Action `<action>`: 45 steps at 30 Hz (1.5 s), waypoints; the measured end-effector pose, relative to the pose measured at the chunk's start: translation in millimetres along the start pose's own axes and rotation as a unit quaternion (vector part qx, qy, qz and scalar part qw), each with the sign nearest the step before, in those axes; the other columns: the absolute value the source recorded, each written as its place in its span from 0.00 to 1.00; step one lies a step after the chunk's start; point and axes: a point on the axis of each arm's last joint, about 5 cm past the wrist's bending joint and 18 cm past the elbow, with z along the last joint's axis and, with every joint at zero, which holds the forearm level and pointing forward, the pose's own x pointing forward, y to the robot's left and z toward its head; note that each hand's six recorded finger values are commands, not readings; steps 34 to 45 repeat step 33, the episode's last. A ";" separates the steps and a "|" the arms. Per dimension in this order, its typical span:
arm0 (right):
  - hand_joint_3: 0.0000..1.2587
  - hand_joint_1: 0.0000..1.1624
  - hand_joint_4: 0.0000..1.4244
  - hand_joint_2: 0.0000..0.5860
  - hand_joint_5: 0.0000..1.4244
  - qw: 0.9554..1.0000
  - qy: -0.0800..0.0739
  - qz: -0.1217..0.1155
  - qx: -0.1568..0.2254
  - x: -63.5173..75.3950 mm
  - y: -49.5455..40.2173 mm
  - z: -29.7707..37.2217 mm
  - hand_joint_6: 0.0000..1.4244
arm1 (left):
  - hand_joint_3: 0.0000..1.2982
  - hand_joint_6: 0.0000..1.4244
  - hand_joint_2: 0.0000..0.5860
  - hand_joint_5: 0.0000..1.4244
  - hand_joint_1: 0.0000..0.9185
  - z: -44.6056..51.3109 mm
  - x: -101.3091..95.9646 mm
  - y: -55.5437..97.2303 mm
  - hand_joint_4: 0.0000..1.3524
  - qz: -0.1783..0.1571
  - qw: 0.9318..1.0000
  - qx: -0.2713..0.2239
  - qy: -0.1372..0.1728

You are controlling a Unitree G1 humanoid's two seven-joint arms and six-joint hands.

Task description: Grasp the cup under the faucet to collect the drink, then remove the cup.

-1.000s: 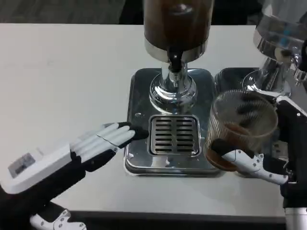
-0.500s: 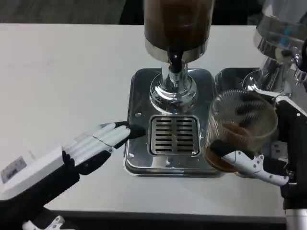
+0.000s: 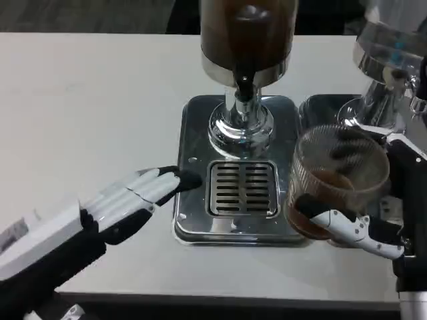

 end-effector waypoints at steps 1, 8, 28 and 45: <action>0.71 0.91 0.71 0.14 0.78 1.000 0.000 0.000 0.000 -0.1 -0.1 0.4 0.97 | 0.03 0.01 0.02 0.00 0.00 0.6 0.0 -0.3 0.00 0.000 1.000 -0.002 -0.002; 0.71 0.91 0.71 0.14 0.78 1.000 -0.001 -0.002 -0.001 -0.8 -0.9 1.4 0.97 | 0.03 0.01 0.00 0.00 0.00 1.8 -0.2 -0.3 0.00 -0.001 1.000 -0.002 -0.004; 0.72 0.91 0.72 0.15 0.79 1.000 -0.002 -0.003 -0.002 0.1 -3.2 4.0 0.98 | 0.04 0.00 0.02 0.00 0.00 4.8 -2.8 7.4 0.00 -0.032 0.998 0.054 0.000; 0.72 0.91 0.73 0.15 0.79 1.000 -0.002 -0.003 0.000 0.0 -3.6 3.9 0.98 | 0.04 0.00 0.03 0.00 0.00 4.8 -2.6 8.2 0.00 -0.037 0.998 0.057 0.001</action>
